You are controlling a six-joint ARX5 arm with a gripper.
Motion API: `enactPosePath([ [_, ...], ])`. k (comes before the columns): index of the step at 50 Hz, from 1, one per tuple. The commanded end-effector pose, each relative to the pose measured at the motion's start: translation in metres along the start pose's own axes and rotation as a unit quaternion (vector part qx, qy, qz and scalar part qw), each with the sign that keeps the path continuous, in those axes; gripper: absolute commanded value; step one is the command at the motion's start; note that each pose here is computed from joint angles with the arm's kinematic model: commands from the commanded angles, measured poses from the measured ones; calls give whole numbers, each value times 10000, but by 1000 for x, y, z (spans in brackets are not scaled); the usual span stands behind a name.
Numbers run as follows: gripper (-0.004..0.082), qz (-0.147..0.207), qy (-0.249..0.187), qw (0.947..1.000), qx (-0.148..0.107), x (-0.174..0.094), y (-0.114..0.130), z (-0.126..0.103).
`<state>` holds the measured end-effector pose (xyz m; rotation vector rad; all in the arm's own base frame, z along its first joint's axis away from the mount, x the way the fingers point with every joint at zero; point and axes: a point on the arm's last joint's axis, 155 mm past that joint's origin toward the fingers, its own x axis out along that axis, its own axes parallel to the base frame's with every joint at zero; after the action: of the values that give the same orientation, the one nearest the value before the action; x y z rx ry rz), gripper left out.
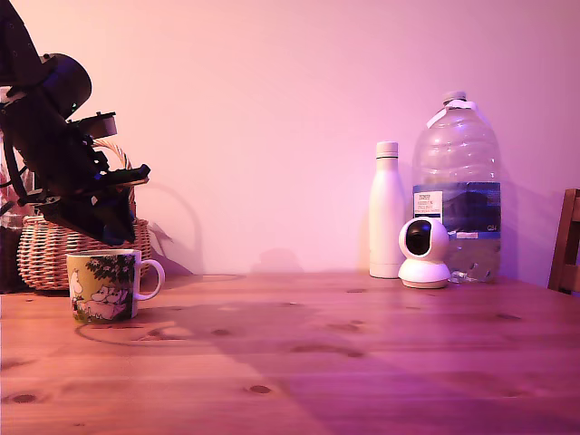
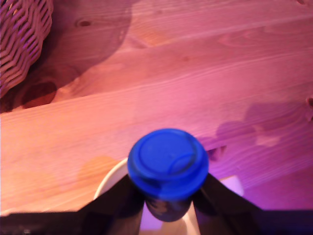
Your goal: Pick up the coffee capsules from the table one by one and drop them inside the nearest coffee cup
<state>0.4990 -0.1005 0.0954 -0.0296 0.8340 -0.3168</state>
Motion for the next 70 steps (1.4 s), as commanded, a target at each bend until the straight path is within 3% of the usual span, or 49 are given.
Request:
enactPosePath([
  [1,203,37,-186,9998,24,-7,2,10],
  [18,203,12,-86,10000,13,-9,0,5],
  [48,203,14,760,9971,62,-39,-3,-33],
  [70,203,14,780,9969,56,-41,-3,-34],
])
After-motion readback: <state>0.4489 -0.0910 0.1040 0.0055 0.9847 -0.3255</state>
